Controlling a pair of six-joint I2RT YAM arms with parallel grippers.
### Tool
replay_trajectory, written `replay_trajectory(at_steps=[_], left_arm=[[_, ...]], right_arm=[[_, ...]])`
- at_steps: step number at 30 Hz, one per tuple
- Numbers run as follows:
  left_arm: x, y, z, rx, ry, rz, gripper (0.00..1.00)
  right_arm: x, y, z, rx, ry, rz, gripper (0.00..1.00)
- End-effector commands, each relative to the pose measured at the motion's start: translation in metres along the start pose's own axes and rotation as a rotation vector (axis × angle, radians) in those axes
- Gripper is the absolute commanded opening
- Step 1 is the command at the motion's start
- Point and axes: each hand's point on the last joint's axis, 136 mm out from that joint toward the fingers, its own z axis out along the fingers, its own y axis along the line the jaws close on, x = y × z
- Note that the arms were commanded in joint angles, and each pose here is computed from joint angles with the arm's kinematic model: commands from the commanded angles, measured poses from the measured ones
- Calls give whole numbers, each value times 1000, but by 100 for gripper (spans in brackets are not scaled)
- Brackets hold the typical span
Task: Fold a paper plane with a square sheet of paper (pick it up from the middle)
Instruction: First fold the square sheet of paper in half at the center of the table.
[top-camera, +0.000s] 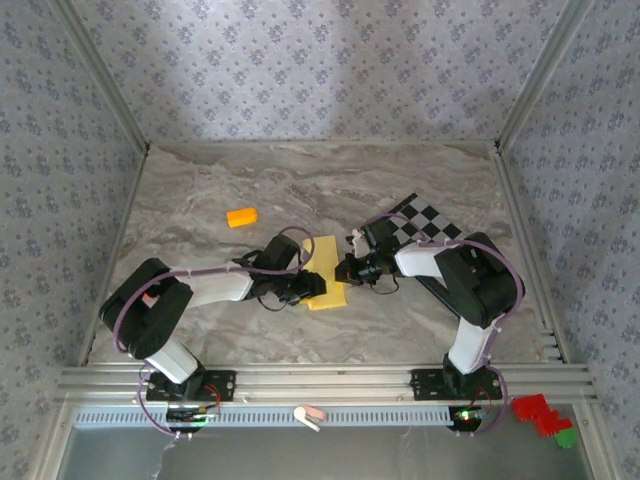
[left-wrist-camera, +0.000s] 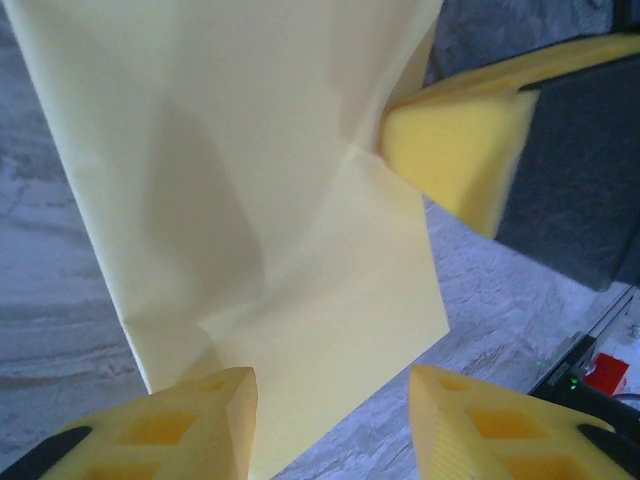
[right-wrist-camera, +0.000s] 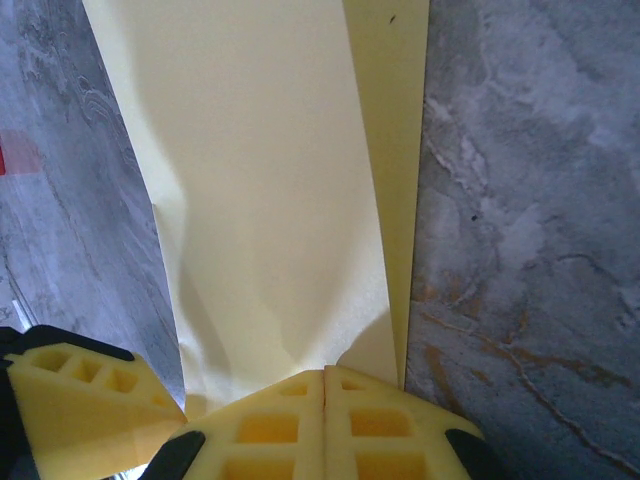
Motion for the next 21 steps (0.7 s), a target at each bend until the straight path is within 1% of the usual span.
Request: replay_trajectory(at_steps=[1, 3, 5, 11, 21], left_arm=[[12, 17, 9, -37, 47, -35, 44], [16, 25, 10, -61, 56, -45, 44], [17, 24, 7, -56, 52, -41, 44], [17, -3, -5, 18, 41, 7, 45], [29, 28, 6, -39, 79, -48, 45]], right_arm=[[47, -69, 2, 264, 105, 124, 0], [49, -70, 2, 266, 107, 124, 0], [49, -70, 2, 268, 106, 124, 0], [48, -69, 1, 267, 101, 122, 0], [49, -69, 1, 271, 104, 121, 0]])
